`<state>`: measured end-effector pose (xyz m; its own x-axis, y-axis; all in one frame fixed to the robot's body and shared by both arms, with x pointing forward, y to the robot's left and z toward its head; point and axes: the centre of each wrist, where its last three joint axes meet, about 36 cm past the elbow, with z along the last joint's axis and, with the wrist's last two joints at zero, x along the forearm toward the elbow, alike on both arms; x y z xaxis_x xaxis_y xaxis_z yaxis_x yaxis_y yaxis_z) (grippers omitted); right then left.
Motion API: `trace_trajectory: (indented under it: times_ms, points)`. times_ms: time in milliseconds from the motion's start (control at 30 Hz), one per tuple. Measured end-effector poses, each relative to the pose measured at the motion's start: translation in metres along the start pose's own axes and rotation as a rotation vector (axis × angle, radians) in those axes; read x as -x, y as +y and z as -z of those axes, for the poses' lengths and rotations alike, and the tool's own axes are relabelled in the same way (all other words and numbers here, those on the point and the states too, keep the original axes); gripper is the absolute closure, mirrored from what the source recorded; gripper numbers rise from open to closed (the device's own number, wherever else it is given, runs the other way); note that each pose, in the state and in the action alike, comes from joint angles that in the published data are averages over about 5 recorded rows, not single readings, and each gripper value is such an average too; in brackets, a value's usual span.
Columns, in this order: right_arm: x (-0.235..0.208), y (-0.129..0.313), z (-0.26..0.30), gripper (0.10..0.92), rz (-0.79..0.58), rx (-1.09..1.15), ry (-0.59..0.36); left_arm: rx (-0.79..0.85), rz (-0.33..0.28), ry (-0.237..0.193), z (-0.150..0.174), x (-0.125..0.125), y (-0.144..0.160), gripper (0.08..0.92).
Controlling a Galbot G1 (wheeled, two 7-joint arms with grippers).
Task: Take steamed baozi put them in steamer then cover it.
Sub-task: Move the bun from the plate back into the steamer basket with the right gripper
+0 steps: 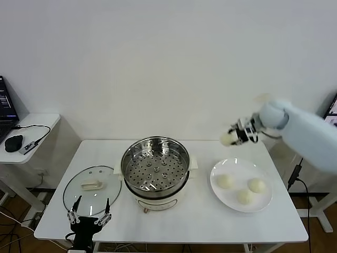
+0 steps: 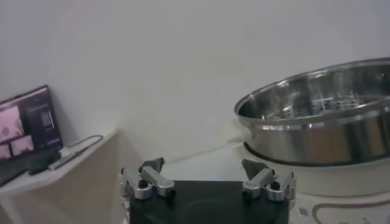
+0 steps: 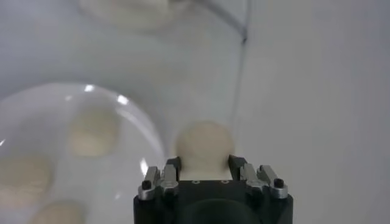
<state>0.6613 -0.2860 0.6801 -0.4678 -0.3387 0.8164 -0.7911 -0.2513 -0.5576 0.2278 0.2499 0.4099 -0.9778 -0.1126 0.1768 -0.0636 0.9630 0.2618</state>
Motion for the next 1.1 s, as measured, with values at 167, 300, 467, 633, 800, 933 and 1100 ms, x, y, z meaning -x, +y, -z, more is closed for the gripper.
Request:
trace_trajectory:
  times_ms: [167,300,467,633,800,933,1100]
  points:
    - [0.001,-0.016,0.049,0.505,0.006,-0.101,-0.087,-0.099,-0.011,-0.006,-0.004,0.007,0.005,0.177]
    - [0.015,-0.023,0.087,0.505,0.031,-0.189,-0.141,-0.154,-0.016,-0.016,-0.010,0.009,0.010,0.177]
    - [0.041,-0.027,0.132,0.505,0.068,-0.314,-0.187,-0.186,-0.012,-0.029,-0.014,0.011,0.015,0.177]
    - [0.071,-0.028,0.164,0.505,0.096,-0.441,-0.206,-0.202,-0.002,-0.042,-0.014,0.012,0.021,0.177]
    - [0.102,-0.028,0.186,0.505,0.107,-0.566,-0.213,-0.212,0.008,-0.055,-0.014,0.013,0.025,0.177]
    - [0.126,-0.029,0.194,0.505,0.112,-0.653,-0.211,-0.220,0.011,-0.063,-0.013,0.014,0.025,0.177]
    - [0.152,-0.029,0.198,0.505,0.117,-0.741,-0.203,-0.226,0.014,-0.071,-0.013,0.016,0.026,0.177]
